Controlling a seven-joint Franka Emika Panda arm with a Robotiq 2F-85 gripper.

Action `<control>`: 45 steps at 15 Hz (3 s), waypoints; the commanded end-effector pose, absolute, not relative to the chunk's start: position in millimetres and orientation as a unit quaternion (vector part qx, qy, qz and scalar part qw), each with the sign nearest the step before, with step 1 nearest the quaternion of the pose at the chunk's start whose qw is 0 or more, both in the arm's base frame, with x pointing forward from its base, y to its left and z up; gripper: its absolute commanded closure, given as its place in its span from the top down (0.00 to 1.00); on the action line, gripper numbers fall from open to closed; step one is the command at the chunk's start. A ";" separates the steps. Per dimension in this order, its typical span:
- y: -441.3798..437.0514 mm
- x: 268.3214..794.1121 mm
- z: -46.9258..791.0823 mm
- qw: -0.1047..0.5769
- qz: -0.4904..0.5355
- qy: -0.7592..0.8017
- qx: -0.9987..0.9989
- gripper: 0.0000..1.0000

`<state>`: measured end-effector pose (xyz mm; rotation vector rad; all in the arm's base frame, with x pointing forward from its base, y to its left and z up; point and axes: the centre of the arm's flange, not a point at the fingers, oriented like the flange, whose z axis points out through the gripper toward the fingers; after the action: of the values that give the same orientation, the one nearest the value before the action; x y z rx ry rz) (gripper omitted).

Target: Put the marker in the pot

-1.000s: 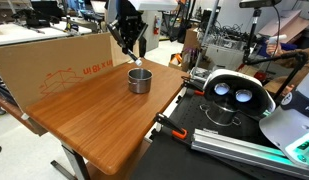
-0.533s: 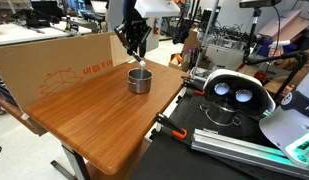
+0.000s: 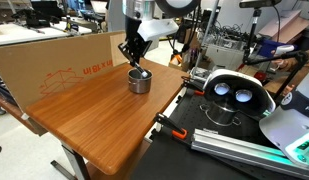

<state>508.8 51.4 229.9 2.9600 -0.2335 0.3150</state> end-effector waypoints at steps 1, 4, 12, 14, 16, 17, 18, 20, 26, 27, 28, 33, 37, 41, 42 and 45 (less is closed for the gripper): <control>58.5 511.9 207.6 0.099 0.113 -0.076 0.986 0.05; 62.8 512.6 196.5 0.107 0.105 -0.079 0.985 0.05; 64.7 513.3 191.9 0.110 0.083 -0.082 0.987 0.88; 66.1 511.5 194.9 0.106 0.085 -0.079 0.988 0.99; 67.1 508.5 197.0 0.102 0.087 -0.076 0.988 1.00; 68.4 507.9 197.3 0.101 0.088 -0.074 0.988 0.98; 68.9 507.3 198.3 0.100 0.089 -0.074 0.988 0.98; 69.5 506.9 200.7 0.098 0.091 -0.073 0.988 1.00; 77.8 503.5 218.2 0.083 0.109 -0.063 0.989 1.00; 81.5 501.2 224.1 0.076 0.115 -0.058 0.989 1.00; 85.5 499.1 229.5 0.070 0.121 -0.054 0.989 1.00; 101.7 479.6 265.7 0.042 0.124 -0.040 0.991 1.00; 108.6 465.7 287.6 0.011 0.097 -0.034 0.995 1.00; 118.0 466.5 278.9 0.009 0.091 -0.035 0.995 1.00; 117.9 466.5 278.3 0.010 0.090 -0.035 0.995 1.00; 117.8 466.2 275.6 0.010 0.088 -0.035 0.995 1.00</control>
<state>466.2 117.8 275.6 3.1074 -0.1091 0.2740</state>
